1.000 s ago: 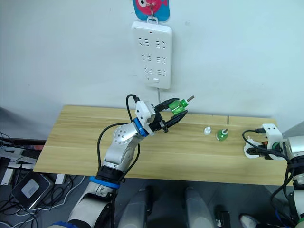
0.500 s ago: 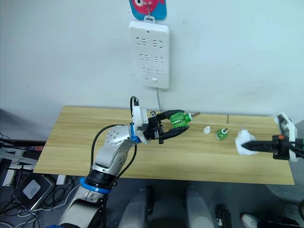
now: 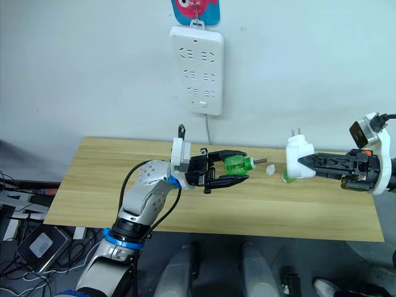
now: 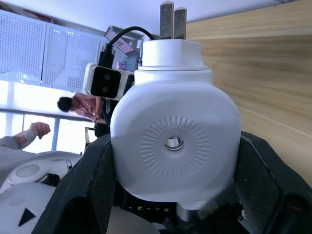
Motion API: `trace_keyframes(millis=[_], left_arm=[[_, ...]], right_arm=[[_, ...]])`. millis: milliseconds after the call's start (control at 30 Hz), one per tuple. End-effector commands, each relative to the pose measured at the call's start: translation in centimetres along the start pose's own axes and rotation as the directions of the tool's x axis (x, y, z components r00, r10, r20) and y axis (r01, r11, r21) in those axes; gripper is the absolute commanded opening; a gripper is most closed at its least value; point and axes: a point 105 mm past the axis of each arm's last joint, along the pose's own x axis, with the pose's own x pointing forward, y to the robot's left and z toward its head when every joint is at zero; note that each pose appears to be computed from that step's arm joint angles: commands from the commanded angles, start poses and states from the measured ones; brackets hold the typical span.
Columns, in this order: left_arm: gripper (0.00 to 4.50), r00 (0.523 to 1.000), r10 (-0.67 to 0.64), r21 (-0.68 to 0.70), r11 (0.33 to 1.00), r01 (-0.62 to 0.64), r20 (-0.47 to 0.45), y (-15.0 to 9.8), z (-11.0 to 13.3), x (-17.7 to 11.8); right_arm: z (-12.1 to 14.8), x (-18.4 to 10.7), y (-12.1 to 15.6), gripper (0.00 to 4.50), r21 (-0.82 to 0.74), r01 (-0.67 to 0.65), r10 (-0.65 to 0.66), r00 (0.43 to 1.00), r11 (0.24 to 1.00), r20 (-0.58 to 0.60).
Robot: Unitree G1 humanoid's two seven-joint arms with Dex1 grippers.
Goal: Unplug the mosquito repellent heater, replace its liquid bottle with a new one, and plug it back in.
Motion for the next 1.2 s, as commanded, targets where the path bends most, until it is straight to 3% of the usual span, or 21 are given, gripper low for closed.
trace_keyframes(millis=[33, 1200], left_arm=[[2.27, 0.998, -0.045, 0.025, 0.999, 0.044, 0.039, -0.6, 1.0, 1.0], [2.27, 0.995, -0.099, 0.046, 0.994, 0.098, 0.031, -1.3, 0.4, 2.1]], right_arm=[[0.3, 0.4, 1.6, 2.97, -0.054, -0.039, 0.039, 0.999, 0.998, 0.000], [-0.4, 3.0, 2.5, 2.97, -0.125, -0.098, 0.092, 0.994, 0.987, -0.056]])
